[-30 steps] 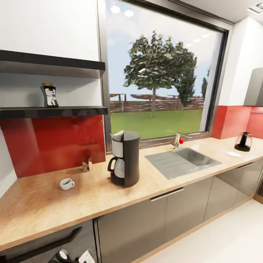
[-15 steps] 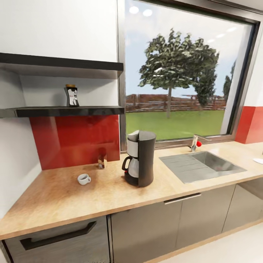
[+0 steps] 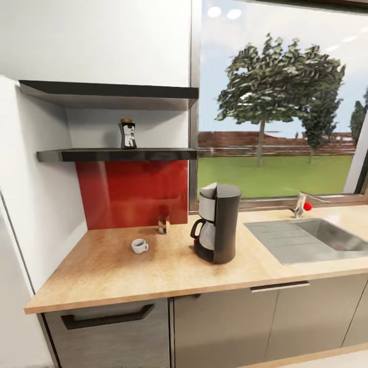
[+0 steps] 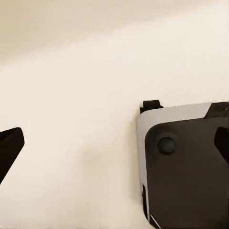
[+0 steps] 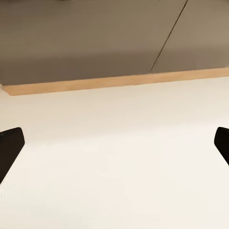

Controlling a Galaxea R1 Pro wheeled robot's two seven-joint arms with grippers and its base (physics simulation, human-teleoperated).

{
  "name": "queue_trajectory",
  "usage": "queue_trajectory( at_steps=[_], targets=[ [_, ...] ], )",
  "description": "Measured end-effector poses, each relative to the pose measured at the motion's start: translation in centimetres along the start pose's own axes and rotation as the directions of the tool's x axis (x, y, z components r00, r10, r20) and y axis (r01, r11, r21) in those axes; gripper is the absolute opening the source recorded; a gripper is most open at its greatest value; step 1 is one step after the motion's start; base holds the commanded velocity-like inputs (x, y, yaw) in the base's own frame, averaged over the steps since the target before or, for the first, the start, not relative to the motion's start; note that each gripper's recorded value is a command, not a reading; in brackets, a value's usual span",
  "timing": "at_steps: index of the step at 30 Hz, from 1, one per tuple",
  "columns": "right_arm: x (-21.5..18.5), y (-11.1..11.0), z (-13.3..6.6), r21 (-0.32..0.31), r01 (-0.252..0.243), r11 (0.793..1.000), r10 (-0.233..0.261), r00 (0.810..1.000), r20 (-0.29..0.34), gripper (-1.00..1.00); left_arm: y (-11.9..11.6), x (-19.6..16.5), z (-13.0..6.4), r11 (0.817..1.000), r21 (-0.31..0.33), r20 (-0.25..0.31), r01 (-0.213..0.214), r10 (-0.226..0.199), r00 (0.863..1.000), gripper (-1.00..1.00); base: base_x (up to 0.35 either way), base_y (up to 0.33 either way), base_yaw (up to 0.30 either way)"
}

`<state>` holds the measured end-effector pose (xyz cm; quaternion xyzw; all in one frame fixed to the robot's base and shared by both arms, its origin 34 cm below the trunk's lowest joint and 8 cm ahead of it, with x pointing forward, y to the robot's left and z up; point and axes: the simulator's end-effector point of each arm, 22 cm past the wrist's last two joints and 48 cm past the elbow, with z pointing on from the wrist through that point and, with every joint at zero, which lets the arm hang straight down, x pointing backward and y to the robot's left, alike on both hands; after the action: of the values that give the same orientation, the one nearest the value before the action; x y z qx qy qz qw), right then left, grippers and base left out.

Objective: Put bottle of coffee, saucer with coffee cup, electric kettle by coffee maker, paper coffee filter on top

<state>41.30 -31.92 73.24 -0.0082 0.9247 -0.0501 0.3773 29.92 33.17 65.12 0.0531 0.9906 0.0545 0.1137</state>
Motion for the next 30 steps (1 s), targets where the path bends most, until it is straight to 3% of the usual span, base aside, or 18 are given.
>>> queue_trajectory(
  at_steps=[4,6,8,13,22,30],
  targets=[
    [0.1,0.8,0.0,-0.014,0.0,1.0,0.0,1.0,-0.001,1.0,2.1,1.7,-0.1,0.992,-0.115,-0.022,0.047,-0.05,0.999,1.0,0.0,0.0,0.273],
    [0.1,1.1,0.0,-0.019,0.0,1.0,0.0,1.0,-0.002,1.0,2.4,2.8,-0.1,0.99,-0.134,-0.04,0.048,-0.053,0.998,1.0,0.0,0.0,0.249],
    [0.2,2.4,0.0,-0.033,-0.007,0.999,0.007,1.0,-0.004,1.0,2.5,4.7,-0.1,0.989,-0.144,-0.068,0.042,-0.052,0.996,1.0,0.0,0.0,0.227],
    [0.4,3.0,-0.1,-0.039,-0.01,0.999,0.01,1.0,-0.011,1.0,2.5,6.2,-0.1,0.99,-0.14,-0.094,0.031,-0.044,0.995,1.0,0.0,0.0,0.218],
    [0.9,3.2,0.0,-0.041,-0.009,0.999,0.008,1.0,-0.022,1.0,2.3,6.2,0.0,0.991,-0.135,-0.091,0.01,-0.023,0.996,1.0,0.0,0.0,0.212],
    [1.2,3.2,0.0,-0.043,-0.009,0.999,0.007,0.999,-0.032,1.0,2.9,6.4,0.0,0.988,-0.15,-0.096,0.029,-0.044,0.994,1.0,-0.174,0.018,0.211]
  ],
)
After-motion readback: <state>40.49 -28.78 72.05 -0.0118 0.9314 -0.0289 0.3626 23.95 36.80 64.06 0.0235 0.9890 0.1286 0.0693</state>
